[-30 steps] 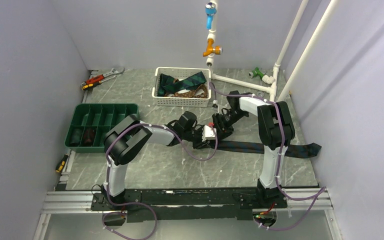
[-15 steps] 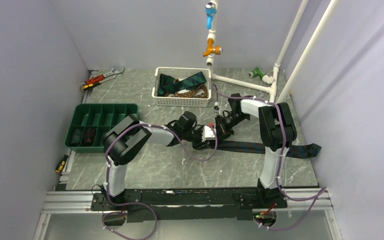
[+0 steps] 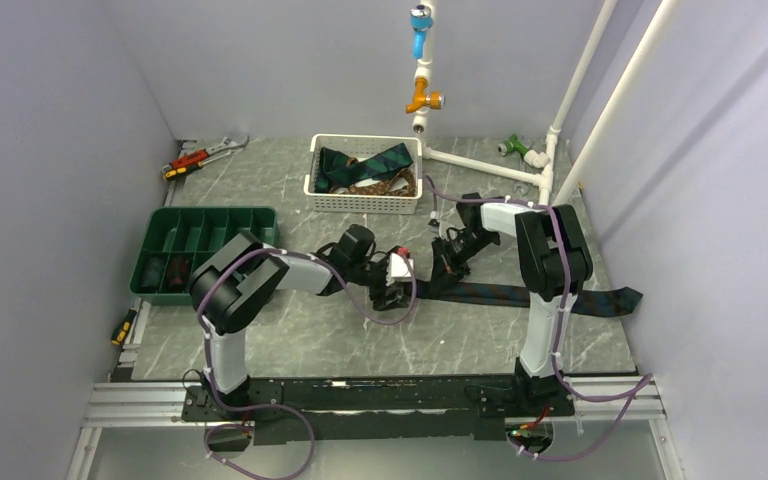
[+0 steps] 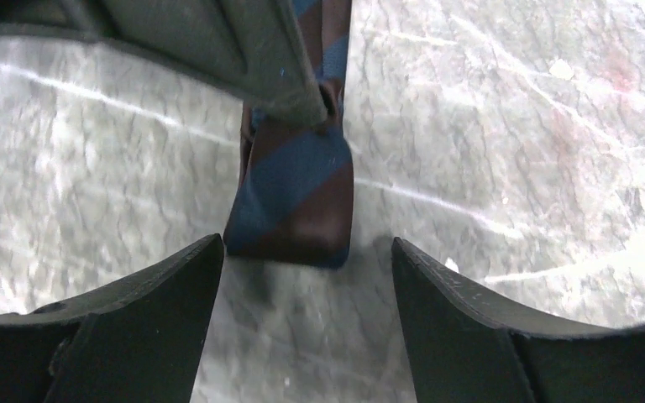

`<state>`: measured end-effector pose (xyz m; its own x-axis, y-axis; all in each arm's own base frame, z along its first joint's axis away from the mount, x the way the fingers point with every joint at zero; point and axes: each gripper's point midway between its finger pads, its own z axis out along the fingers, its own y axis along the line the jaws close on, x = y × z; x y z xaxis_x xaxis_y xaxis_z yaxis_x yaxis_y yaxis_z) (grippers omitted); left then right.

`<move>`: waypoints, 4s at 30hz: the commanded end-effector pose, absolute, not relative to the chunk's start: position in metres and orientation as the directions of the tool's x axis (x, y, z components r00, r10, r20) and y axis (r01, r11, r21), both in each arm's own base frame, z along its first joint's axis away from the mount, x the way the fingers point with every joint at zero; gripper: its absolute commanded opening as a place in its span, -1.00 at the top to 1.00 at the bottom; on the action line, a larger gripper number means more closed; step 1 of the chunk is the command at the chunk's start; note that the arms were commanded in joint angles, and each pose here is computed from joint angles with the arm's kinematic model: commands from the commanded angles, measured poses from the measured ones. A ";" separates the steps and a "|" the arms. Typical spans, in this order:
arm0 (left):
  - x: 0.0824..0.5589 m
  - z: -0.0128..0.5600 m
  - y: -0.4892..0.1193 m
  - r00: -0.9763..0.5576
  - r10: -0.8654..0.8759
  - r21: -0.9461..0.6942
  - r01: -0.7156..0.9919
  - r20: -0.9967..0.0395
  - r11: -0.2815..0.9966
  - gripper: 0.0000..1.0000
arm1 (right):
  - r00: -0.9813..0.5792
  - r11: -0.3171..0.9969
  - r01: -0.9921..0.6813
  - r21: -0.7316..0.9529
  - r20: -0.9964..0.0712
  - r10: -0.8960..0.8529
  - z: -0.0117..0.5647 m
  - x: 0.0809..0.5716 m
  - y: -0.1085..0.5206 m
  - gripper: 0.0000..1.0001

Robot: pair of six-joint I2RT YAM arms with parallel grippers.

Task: Roll the ties
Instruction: Roll the tie at the center of the board.

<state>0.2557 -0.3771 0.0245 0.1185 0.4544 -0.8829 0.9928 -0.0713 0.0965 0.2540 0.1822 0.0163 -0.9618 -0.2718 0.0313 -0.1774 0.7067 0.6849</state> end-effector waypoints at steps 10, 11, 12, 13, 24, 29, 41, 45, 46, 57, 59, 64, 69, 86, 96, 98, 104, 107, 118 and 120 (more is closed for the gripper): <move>0.265 0.036 -0.369 0.122 0.376 0.127 0.992 -0.918 -0.011 -0.54 | -0.951 0.807 -0.217 0.550 0.067 -0.301 -0.026 0.261 0.159 1.00; 0.266 0.037 -0.372 0.135 0.369 0.138 0.990 -0.919 -0.021 -0.55 | -0.951 0.810 -0.215 0.545 0.072 -0.301 -0.028 0.261 0.159 1.00; 0.266 0.037 -0.375 0.150 0.363 0.150 0.988 -0.919 -0.030 -0.55 | -0.950 0.813 -0.214 0.542 0.078 -0.303 -0.029 0.261 0.158 1.00; 0.267 0.038 -0.377 0.166 0.358 0.164 0.986 -0.919 -0.036 -0.55 | -0.949 0.815 -0.215 0.538 0.084 -0.305 -0.030 0.261 0.157 1.00; 0.256 0.059 -0.406 0.206 0.273 0.191 0.978 -0.940 -0.083 -0.22 | -0.938 0.805 -0.225 0.548 0.101 -0.331 -0.034 0.259 0.157 1.00; 0.260 0.049 -0.422 0.149 0.297 0.129 0.988 -0.943 -0.083 -0.80 | -0.934 0.783 -0.241 0.573 0.081 -0.348 -0.028 0.259 0.160 1.00; 0.244 -0.008 -0.378 0.044 0.536 0.037 0.999 -0.843 -0.023 0.23 | -0.915 0.693 -0.335 0.638 -0.045 -0.400 0.008 0.271 0.189 1.00; 0.240 -0.020 -0.364 0.002 0.588 0.012 1.000 -0.809 0.014 0.47 | -0.907 0.665 -0.358 0.655 -0.075 -0.414 0.026 0.274 0.193 0.83; 0.240 -0.020 -0.362 -0.005 0.592 0.008 1.000 -0.806 0.020 0.49 | -0.910 0.663 -0.362 0.655 -0.093 -0.405 0.034 0.276 0.190 0.77; 0.237 -0.025 -0.359 -0.005 0.608 0.001 1.000 -0.794 0.010 0.48 | -0.898 0.794 -0.434 0.425 -0.129 -0.422 0.034 0.297 0.121 0.38; 0.238 -0.025 -0.360 -0.010 0.610 -0.002 1.000 -0.793 0.013 0.47 | -0.892 0.794 -0.435 0.425 -0.082 -0.445 0.026 0.288 0.116 0.41; 0.239 -0.024 -0.361 -0.026 0.605 -0.014 1.000 -0.796 0.026 0.47 | -0.864 0.766 -0.468 0.440 -0.046 -0.502 0.025 0.263 0.113 0.54; 0.238 -0.023 -0.359 -0.034 0.607 -0.017 0.999 -0.794 0.034 0.47 | -0.824 0.728 -0.529 0.435 -0.061 -0.563 0.037 0.248 0.106 0.59; 0.238 -0.028 -0.346 -0.042 0.637 -0.023 0.999 -0.770 0.038 0.46 | -0.709 0.703 -0.705 0.092 -0.078 -0.701 0.047 0.222 -0.025 -0.26; 0.238 -0.030 -0.340 -0.043 0.645 -0.028 0.999 -0.763 0.034 0.46 | -0.589 0.568 -0.795 -0.212 0.047 -0.807 0.037 0.205 -0.120 0.35; 0.238 -0.030 -0.340 -0.044 0.646 -0.029 0.999 -0.762 0.034 0.46 | -0.582 0.546 -0.798 -0.253 0.091 -0.808 0.028 0.207 -0.131 0.50; 0.238 -0.031 -0.337 -0.050 0.649 -0.033 0.999 -0.759 0.038 0.46 | -0.583 0.516 -0.787 -0.337 0.138 -0.800 0.005 0.233 -0.155 0.61; 0.239 -0.030 -0.334 -0.049 0.651 -0.030 0.999 -0.758 0.040 0.46 | -0.585 0.506 -0.775 -0.379 0.130 -0.800 0.004 0.256 -0.164 0.59; 0.244 -0.029 -0.332 -0.052 0.655 -0.018 0.998 -0.754 0.058 0.44 | -0.486 0.463 -0.852 -0.245 0.039 -0.873 0.030 0.241 -0.134 0.33; 0.246 -0.029 -0.332 -0.061 0.653 -0.019 0.997 -0.755 0.071 0.42 | -0.496 0.492 -0.852 -0.182 -0.027 -0.868 0.045 0.230 -0.118 0.20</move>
<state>0.2563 -0.3785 0.0230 0.0907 0.4809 -0.8721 0.9955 -0.0197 0.0926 0.2464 -0.1518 0.0183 -0.5202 -0.8462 0.1150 -0.8304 0.4698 -0.2995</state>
